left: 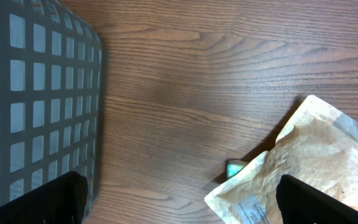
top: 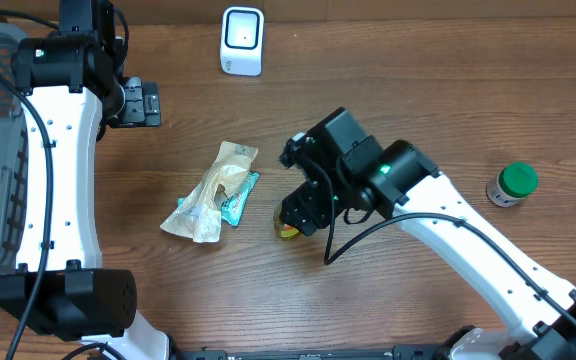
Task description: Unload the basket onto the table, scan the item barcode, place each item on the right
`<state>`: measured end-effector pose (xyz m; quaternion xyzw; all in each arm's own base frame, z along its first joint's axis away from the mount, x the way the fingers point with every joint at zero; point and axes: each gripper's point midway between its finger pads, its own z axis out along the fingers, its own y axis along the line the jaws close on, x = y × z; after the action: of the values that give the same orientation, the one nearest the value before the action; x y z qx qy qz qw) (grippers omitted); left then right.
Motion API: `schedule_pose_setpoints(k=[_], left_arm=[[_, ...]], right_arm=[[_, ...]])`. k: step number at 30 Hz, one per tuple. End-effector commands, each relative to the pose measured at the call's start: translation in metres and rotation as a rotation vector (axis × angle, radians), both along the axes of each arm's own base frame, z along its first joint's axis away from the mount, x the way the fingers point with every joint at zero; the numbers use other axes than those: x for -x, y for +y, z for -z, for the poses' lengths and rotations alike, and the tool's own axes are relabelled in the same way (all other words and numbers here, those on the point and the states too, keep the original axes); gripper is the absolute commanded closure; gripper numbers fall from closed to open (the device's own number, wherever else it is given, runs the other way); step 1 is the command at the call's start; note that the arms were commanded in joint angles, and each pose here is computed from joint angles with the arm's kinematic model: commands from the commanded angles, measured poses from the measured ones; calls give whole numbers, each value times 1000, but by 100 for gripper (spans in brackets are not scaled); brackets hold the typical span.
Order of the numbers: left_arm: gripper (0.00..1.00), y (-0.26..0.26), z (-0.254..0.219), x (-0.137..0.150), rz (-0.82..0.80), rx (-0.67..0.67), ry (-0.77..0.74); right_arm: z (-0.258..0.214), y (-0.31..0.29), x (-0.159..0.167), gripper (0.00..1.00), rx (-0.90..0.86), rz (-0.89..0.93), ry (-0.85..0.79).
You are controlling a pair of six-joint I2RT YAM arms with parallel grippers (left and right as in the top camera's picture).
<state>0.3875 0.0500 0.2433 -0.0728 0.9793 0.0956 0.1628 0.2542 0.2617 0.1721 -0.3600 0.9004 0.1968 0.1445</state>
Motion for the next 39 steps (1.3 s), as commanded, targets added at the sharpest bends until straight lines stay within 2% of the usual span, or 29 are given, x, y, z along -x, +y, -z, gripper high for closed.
schedule_pose_setpoints(k=[1,11,15,21,26,39], left_arm=[[0,1,-4,-2,6,-12,-9],[1,1,-4,-1,5,-12,-9],[0,1,-4,-1,5,-12,-9],[0,1,-4,-2,6,-12,-9],[0,1,-4,-1,5,-12,-9],[0,1,-4,-1,5,-12,-9]], right_arm=[[12,4,-4,20,4,-70,-50],[27,18,0,24,-82,-104,-37],[29,19,-2,32,-85,-103,-45],[28,20,-3,51,-89,-103,-50],[29,19,-2,54,-86,-103,-46],[28,20,-3,70,-99,-17,1]])
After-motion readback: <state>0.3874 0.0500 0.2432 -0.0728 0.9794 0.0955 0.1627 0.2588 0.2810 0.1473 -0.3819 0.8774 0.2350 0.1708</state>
